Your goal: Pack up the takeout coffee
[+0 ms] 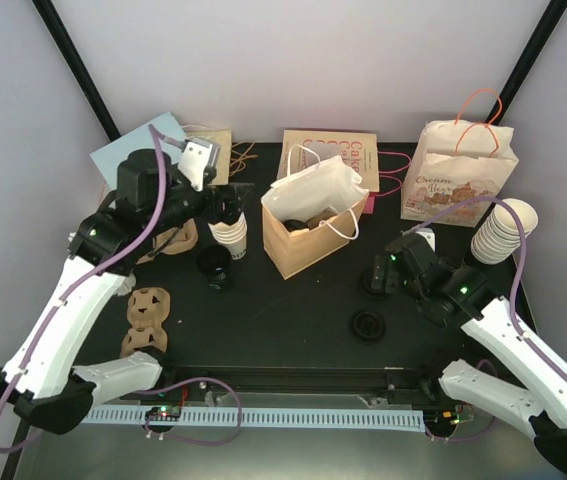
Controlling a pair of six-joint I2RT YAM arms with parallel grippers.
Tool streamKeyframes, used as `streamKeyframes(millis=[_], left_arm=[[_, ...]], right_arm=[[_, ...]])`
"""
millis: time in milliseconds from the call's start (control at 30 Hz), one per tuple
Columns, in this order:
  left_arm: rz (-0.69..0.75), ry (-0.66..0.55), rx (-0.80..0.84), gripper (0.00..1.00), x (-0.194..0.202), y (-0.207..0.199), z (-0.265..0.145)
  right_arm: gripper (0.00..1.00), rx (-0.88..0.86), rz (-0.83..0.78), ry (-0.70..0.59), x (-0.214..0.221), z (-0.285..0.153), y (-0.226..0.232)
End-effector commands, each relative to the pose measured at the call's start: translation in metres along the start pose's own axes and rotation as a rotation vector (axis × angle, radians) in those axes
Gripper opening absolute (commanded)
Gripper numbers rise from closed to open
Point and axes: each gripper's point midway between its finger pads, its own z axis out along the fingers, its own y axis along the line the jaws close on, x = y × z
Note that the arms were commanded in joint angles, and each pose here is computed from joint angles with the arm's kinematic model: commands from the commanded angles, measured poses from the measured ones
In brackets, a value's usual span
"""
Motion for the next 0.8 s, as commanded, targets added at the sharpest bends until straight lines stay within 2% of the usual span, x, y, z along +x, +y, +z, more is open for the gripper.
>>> streamKeyframes(millis=[0,167,433,767], left_arm=[[-0.027,0.042,-0.042,0.99,0.019,0.006,-0.026],[-0.047,0.046,-0.076,0.99,0.040,0.012,-0.048],[-0.071,0.042,-0.164,0.99,0.073,0.027,-0.086],[-0.200,0.162,-0.235,0.99,0.146,0.045,-0.092]], right_arm=[[1.00,-0.013,0.066,0.015,0.001,0.001,0.003],[1.00,-0.018,0.096,0.026,0.007,0.007,0.004],[1.00,-0.130,0.120,0.036,0.021,0.013,0.016],[1.00,-0.061,0.115,0.148,0.047,0.032,0.011]])
